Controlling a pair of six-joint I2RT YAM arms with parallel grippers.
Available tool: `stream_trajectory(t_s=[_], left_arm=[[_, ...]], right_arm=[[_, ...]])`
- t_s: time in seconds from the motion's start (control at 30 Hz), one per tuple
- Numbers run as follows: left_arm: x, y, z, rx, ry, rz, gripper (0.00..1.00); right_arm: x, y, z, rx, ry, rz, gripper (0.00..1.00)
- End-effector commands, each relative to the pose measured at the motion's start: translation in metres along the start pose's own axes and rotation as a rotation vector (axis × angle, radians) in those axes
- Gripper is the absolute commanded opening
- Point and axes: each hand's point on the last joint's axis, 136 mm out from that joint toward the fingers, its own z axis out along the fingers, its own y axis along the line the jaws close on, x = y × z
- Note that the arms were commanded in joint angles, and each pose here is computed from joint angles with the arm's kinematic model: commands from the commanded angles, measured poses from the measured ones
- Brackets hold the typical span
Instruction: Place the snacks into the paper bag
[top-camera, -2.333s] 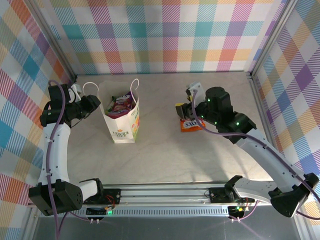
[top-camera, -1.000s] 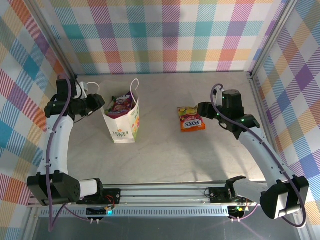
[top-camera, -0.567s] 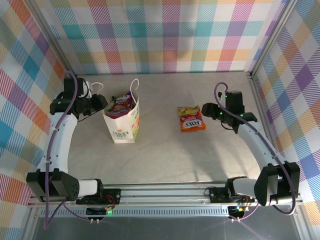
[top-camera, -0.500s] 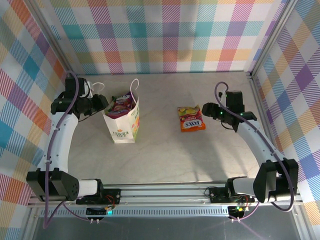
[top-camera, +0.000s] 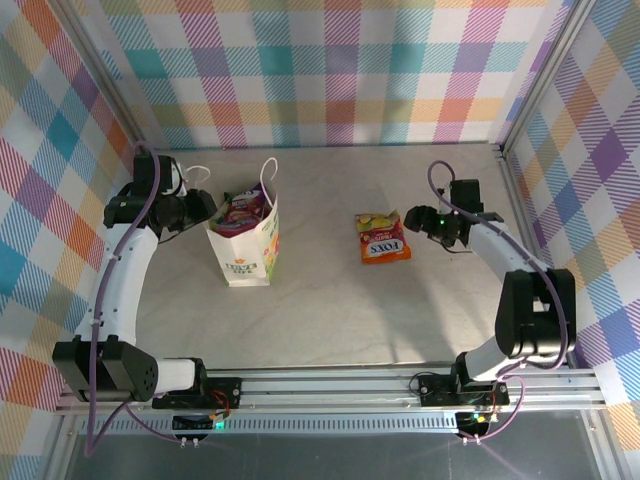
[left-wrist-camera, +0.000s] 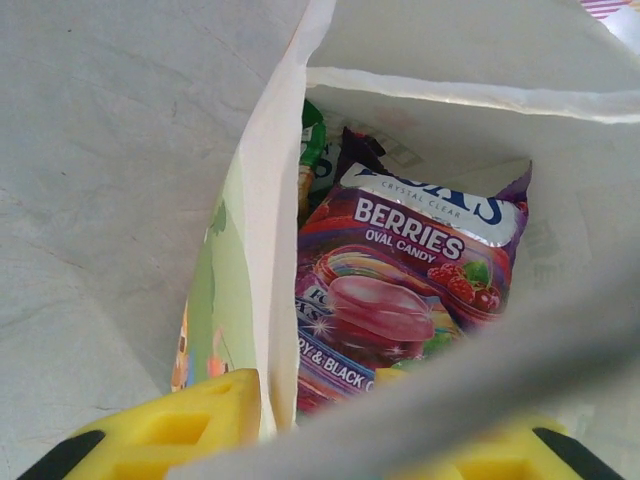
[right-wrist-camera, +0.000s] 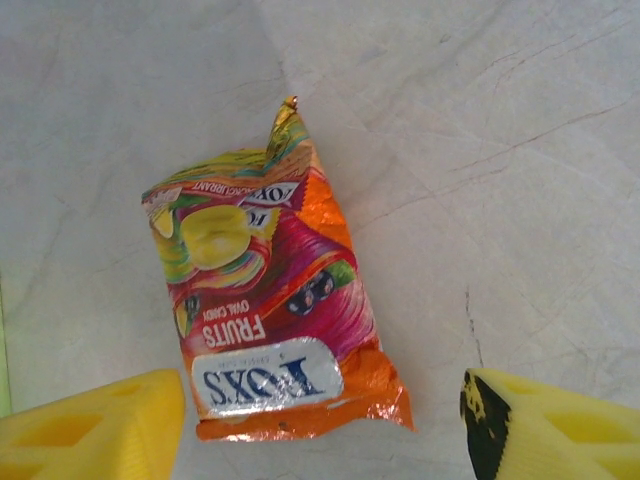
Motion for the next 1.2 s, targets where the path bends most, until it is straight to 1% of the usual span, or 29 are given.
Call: stream_trajectory(t_s=[0.0,0.13,0.53,0.83,1.17], left_arm=[[0.006,0.002,-0.002,-0.022,0.019,0.008,0.35],[0.004,0.002,-0.001,-0.022,0.018,0.006,0.35],[0.005,0.003,0.007,-0.022,0.022,-0.008,0.36],[0.005,0.004,0.01,-0.023,0.027,-0.006,0.36],[0.006,0.004,0.01,-0.024,0.028,-0.006,0.36]], right_arm=[[-0.019,0.011,0.004,-0.05,-0.023,-0.008,0.76],[-0.019,0.012,0.019,-0.079,0.01,0.0,0.8],[-0.008,0.002,0.054,-0.079,0.112,0.045,0.82],[0.003,0.013,0.067,-0.123,0.161,0.033,0.83],[0.017,0.014,0.079,-0.095,0.207,0.019,0.83]])
